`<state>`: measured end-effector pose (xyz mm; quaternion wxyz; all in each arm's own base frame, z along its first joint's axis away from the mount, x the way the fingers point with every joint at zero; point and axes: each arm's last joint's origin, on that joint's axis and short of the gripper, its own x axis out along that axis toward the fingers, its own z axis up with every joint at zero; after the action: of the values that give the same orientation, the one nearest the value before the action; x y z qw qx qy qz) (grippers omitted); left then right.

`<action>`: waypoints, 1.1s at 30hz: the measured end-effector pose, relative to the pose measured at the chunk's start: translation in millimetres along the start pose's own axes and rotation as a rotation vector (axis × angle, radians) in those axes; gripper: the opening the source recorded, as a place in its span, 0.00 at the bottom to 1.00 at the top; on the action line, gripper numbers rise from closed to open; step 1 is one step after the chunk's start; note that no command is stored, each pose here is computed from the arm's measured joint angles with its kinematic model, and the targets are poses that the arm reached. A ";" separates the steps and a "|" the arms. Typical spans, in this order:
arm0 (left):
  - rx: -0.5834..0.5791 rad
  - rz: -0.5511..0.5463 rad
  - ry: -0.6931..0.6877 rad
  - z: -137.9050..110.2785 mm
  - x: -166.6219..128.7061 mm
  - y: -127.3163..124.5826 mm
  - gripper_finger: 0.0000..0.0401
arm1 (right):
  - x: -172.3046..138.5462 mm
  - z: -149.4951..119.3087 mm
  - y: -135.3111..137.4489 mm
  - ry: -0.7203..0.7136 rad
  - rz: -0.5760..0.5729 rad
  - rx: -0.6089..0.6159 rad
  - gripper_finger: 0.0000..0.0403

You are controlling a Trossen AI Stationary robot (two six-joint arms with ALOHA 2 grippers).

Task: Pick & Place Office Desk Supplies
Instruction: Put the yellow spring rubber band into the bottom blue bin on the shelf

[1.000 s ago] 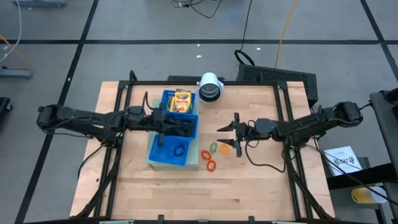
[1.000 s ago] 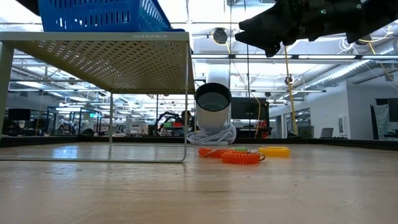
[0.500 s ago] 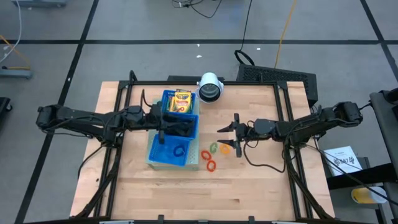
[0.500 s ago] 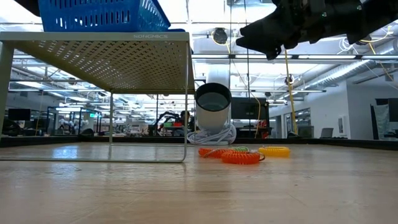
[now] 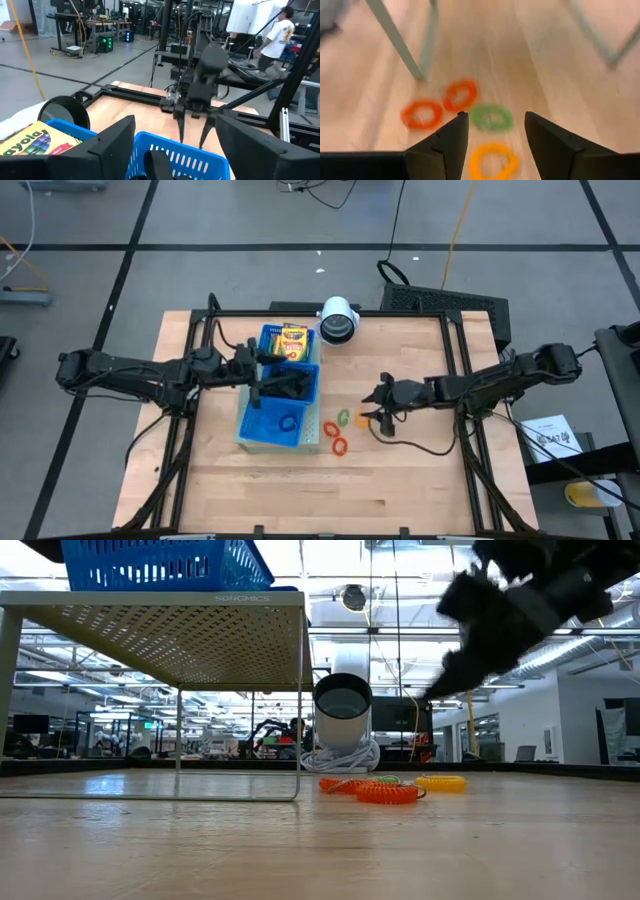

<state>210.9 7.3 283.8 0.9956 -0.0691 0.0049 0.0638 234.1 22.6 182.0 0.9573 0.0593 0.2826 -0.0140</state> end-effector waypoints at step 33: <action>0.033 0.055 0.015 -3.0 1.6 1.8 0.63 | 56.0 -75.8 -11.8 0.235 -0.200 -0.044 0.04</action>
<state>212.3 8.9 280.5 0.9944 -0.0530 0.0152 0.0903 239.6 20.5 87.2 0.9126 0.0110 0.3973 -0.0961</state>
